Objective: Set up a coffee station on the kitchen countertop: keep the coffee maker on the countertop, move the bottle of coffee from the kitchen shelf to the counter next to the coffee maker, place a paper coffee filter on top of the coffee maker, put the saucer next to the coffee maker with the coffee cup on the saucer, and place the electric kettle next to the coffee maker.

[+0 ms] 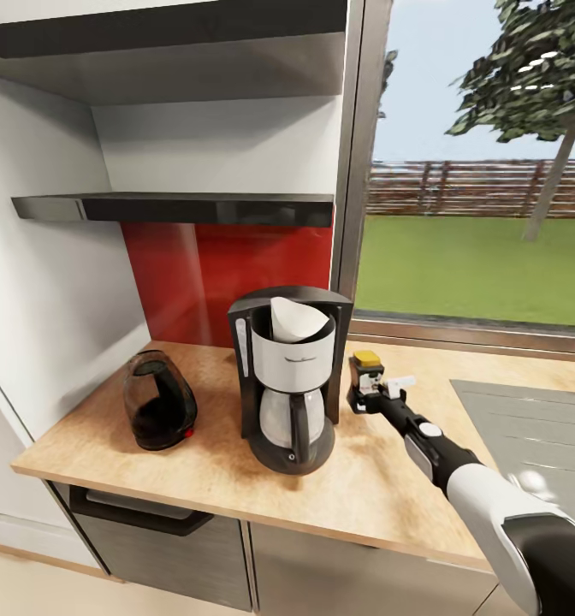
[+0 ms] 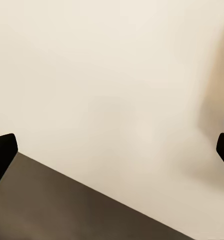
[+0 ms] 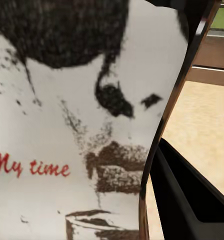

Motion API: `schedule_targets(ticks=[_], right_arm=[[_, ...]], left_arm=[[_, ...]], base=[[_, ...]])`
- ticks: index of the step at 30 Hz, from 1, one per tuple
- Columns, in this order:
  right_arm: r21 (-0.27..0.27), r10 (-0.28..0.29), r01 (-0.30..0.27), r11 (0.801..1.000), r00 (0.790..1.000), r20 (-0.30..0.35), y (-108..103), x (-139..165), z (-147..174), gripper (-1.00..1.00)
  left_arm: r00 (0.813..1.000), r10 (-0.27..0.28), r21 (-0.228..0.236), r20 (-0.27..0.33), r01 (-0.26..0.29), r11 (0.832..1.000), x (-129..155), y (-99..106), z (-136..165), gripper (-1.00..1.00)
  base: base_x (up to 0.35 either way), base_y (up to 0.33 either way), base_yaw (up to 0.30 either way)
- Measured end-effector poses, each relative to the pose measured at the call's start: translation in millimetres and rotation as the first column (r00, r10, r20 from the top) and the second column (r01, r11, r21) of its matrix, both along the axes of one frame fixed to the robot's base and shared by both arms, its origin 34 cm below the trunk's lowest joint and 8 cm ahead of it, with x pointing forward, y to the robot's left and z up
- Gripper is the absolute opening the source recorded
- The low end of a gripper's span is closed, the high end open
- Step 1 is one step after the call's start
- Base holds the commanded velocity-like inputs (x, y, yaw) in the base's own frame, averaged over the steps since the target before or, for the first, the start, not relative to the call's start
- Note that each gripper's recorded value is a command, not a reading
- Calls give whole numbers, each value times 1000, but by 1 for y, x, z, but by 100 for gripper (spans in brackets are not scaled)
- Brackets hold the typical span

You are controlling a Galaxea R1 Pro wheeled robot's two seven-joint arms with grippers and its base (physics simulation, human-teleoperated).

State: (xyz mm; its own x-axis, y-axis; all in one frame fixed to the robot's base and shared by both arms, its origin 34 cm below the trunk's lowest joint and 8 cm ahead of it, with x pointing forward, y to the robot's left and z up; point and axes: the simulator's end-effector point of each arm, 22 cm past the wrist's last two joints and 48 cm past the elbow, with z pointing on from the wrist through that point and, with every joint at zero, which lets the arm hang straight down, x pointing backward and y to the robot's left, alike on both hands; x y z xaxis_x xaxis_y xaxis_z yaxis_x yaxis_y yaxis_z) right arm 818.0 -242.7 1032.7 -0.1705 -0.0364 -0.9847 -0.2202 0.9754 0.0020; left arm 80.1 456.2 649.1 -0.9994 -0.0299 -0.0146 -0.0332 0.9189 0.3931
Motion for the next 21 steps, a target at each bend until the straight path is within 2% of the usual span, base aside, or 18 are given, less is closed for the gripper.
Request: schedule_targets(ticks=[21], right_arm=[[-2, -9, 8, 1000, 999, -46, -2, -9, -22, -100]], left_arm=[[1000, -1, -3, 0, 1, 1000, 0, -2, 0, 100]], base=[[0, 0, 0]])
